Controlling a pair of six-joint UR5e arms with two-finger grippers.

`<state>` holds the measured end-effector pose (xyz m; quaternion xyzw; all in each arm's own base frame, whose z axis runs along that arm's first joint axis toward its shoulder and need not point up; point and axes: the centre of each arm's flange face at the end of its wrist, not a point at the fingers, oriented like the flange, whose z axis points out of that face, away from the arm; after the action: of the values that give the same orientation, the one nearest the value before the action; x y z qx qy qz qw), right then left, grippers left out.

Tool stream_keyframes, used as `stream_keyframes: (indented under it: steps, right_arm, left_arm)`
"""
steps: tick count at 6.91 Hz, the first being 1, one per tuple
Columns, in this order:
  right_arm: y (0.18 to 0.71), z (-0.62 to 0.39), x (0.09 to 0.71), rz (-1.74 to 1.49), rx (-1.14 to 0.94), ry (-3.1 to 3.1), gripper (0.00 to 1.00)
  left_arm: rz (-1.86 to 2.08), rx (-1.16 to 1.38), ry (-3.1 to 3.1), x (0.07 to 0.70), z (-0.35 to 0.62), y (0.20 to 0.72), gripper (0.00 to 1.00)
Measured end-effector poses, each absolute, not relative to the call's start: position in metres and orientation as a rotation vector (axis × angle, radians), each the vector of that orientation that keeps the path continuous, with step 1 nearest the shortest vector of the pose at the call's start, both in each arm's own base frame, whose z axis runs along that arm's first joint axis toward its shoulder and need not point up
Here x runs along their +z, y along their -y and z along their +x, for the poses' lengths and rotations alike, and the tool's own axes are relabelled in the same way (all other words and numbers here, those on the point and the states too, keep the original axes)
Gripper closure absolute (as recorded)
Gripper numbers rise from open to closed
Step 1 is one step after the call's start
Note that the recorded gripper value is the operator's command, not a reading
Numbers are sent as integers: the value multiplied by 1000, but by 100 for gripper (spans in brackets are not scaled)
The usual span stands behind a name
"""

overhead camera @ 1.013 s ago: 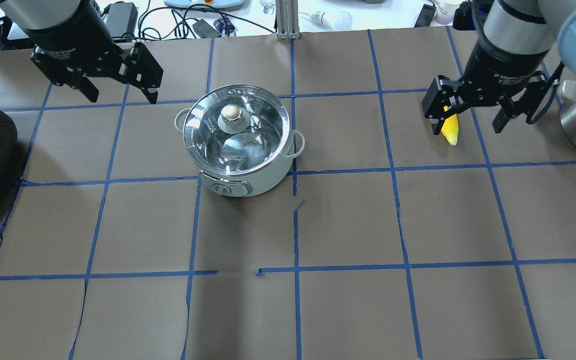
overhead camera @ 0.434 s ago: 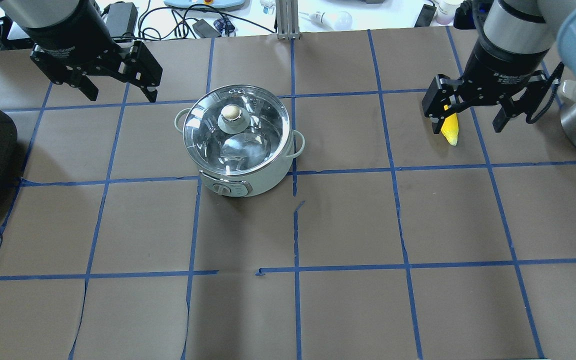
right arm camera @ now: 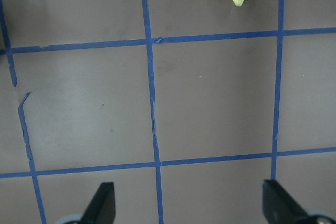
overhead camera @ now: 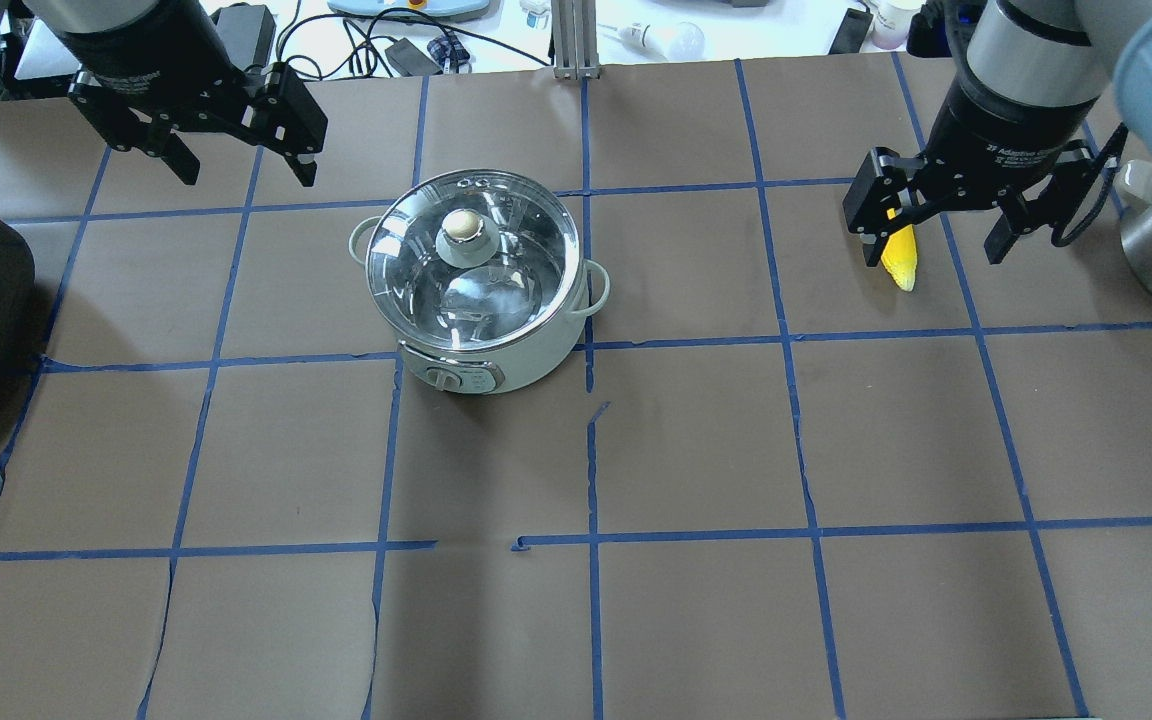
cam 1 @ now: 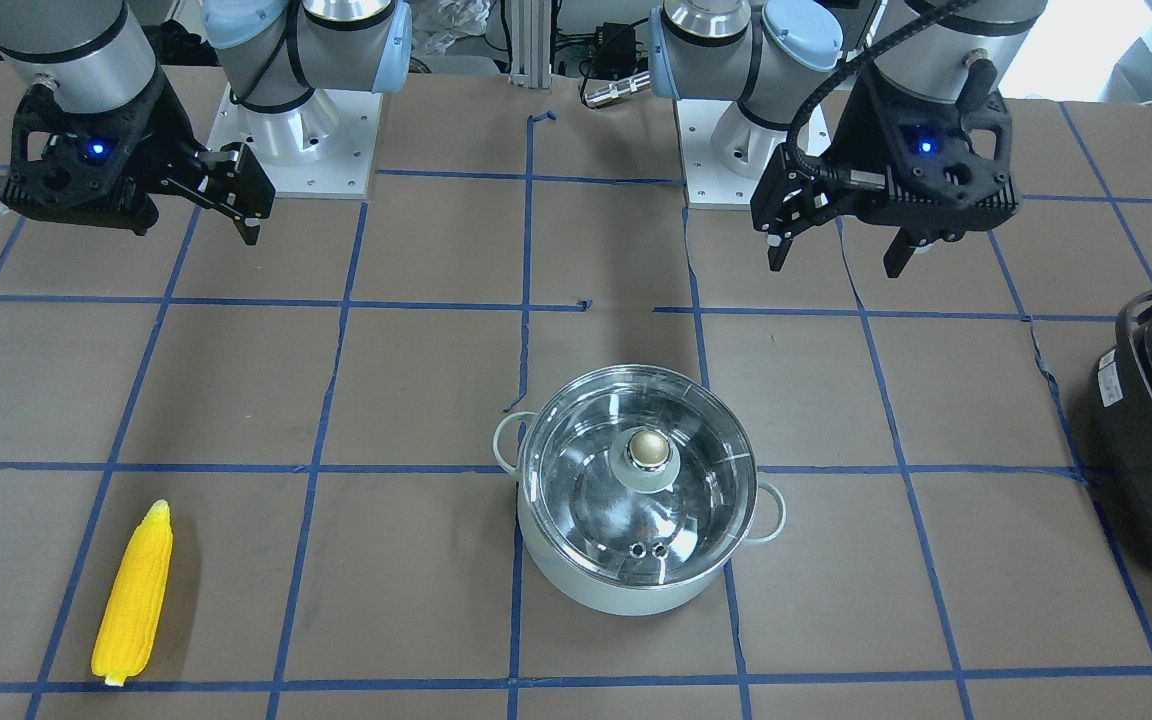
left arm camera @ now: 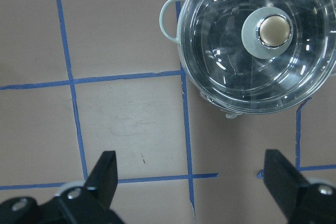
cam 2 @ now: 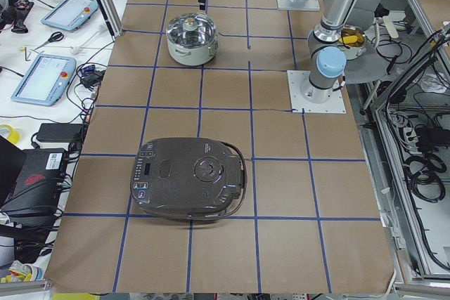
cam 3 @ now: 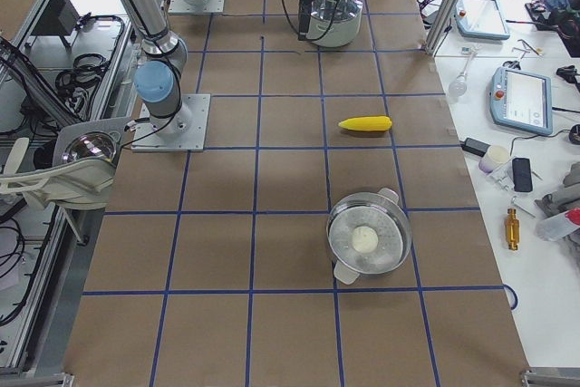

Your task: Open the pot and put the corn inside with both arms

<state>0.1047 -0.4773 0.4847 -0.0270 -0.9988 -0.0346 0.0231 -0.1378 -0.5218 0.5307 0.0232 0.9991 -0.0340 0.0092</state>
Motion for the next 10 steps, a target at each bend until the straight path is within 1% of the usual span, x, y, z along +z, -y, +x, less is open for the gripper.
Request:
stream_keyframes:
  steps: [2, 5, 8, 9, 10]
  right_arm:
    - [481, 104, 487, -85, -57, 3093, 0]
    - [481, 105, 487, -84, -46, 3092, 0]
    - [483, 104, 489, -94, -25, 3092, 0]
    - [486, 102, 492, -115, 11, 3093, 0]
    - [491, 97, 493, -135, 43, 3097, 0]
  left_arm:
    - [-15, -149, -3146, 501, -178, 549, 0]
    - [-148, -124, -3165, 417, -226, 595, 0]
    - [-183, -103, -3163, 367, -252, 605, 0]
    - [-178, -89, -3161, 359, -254, 607, 3]
    - [-183, -77, -3158, 354, -255, 608, 7]
